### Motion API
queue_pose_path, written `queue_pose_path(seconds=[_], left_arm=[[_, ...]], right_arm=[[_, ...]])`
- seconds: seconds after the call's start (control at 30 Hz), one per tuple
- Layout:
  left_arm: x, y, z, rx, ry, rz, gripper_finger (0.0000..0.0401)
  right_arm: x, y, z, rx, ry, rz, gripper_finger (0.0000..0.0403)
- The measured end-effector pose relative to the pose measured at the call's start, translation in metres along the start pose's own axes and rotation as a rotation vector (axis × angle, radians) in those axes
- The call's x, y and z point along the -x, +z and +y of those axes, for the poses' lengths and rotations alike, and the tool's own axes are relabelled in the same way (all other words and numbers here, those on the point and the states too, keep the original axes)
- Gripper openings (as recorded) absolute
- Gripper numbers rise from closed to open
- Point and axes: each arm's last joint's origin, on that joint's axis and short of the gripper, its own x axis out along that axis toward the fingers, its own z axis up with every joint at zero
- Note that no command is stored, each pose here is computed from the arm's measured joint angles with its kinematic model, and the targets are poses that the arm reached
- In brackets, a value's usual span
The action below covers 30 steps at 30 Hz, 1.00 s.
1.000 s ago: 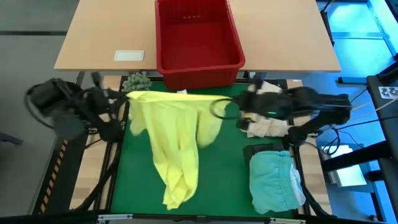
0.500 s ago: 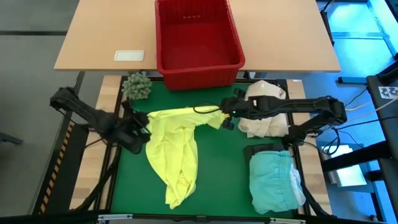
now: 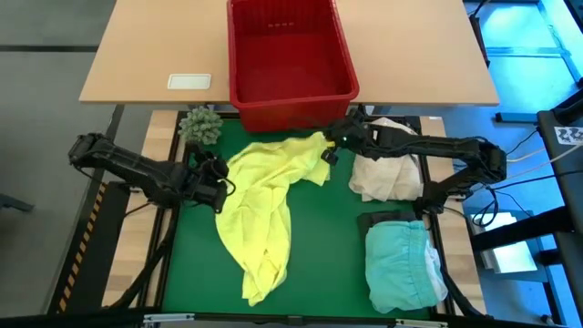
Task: Fold Laundry from Bin
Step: Fold the yellow shirt
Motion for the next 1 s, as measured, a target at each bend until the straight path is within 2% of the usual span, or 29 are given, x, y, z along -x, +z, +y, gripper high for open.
queue_pose_path(seconds=[0.17, 0.27, 0.37, 0.43, 0.5, 0.57, 0.67, 0.83, 1.0], left_arm=[[-0.003, 0.004, 0.006, 0.020, 0.013, 0.017, 0.0112], [0.004, 0.012, 0.010, 0.048, -0.037, -0.008, 0.0126], [0.019, 0.024, 0.008, 0.070, -0.253, -0.050, 0.0130], [0.031, 0.033, 0.001, 0.094, -0.462, -0.100, 0.0130], [0.047, 0.039, -0.008, 0.109, -0.653, -0.176, 0.0130], [0.065, 0.044, -0.020, 0.089, -0.796, -0.259, 0.0130], [0.090, 0.047, -0.038, 0.042, -0.930, -0.361, 0.0128], [0.121, 0.047, -0.076, 0.006, -0.999, -0.447, 0.0121], [0.143, 0.040, -0.132, -0.075, -1.012, -0.499, 0.0112]], right_arm=[[-0.003, -0.002, -0.007, 0.027, -0.016, 0.023, 0.0077], [0.001, 0.001, -0.008, 0.064, -0.014, 0.023, 0.0106], [0.013, 0.012, -0.003, 0.051, 0.049, -0.009, 0.0132], [0.023, 0.017, 0.007, 0.046, 0.192, -0.038, 0.0143], [0.033, 0.020, 0.027, 0.053, 0.399, -0.089, 0.0148], [0.045, 0.019, 0.052, 0.103, 0.560, -0.111, 0.0148], [0.062, 0.007, 0.092, 0.200, 0.653, -0.118, 0.0144], [0.084, -0.021, 0.163, 0.329, 0.744, -0.177, 0.0136], [0.098, -0.046, 0.230, 0.407, 0.817, -0.271, 0.0137]])
